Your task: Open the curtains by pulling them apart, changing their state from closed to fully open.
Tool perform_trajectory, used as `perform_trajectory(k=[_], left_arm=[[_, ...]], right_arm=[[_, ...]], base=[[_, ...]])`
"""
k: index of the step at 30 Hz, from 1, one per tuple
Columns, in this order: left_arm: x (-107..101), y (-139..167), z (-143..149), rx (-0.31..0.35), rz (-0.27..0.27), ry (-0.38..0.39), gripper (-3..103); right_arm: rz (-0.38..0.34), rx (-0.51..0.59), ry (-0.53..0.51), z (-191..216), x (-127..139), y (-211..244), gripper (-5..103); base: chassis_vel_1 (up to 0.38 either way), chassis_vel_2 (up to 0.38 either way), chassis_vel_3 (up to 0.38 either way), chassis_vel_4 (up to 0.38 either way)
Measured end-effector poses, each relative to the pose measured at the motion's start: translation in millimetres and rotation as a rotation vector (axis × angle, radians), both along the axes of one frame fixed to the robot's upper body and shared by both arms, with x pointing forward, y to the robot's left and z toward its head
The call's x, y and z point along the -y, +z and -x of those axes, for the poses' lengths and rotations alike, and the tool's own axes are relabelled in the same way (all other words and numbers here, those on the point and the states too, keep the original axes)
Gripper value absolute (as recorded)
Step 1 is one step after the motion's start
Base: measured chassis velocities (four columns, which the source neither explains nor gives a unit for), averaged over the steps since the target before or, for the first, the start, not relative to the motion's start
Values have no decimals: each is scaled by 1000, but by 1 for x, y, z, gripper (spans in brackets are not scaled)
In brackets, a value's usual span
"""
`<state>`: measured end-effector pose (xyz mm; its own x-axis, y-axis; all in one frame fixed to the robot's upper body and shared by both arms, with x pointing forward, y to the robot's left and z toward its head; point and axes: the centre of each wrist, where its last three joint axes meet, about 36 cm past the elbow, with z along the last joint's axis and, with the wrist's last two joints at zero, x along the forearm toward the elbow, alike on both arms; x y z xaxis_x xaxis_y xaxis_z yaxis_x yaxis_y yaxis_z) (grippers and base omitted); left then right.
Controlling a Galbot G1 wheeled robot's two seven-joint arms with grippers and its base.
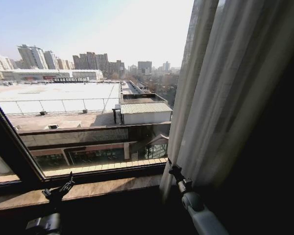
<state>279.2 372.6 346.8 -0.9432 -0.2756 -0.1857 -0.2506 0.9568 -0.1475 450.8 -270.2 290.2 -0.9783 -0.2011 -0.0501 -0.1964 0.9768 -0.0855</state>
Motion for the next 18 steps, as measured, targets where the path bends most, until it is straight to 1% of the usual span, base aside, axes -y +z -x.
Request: perform_trajectory(k=[5,9,15,18], left_arm=[[0,0,0,0,0,0,100],[0,0,0,0,0,0,100],[0,0,0,0,0,0,100],[0,0,0,0,0,0,100]], right_arm=[[0,-6,1,0,1,-2,0],[1,-9,1,0,2,-4,0],[0,-11,-2,0,5,-5,0],[0,-11,-2,0,6,-6,0]], base=[[-109,-94,114,78],[-173,-181,198,181],[-260,-259,255,236],[-294,-309,325,316]])
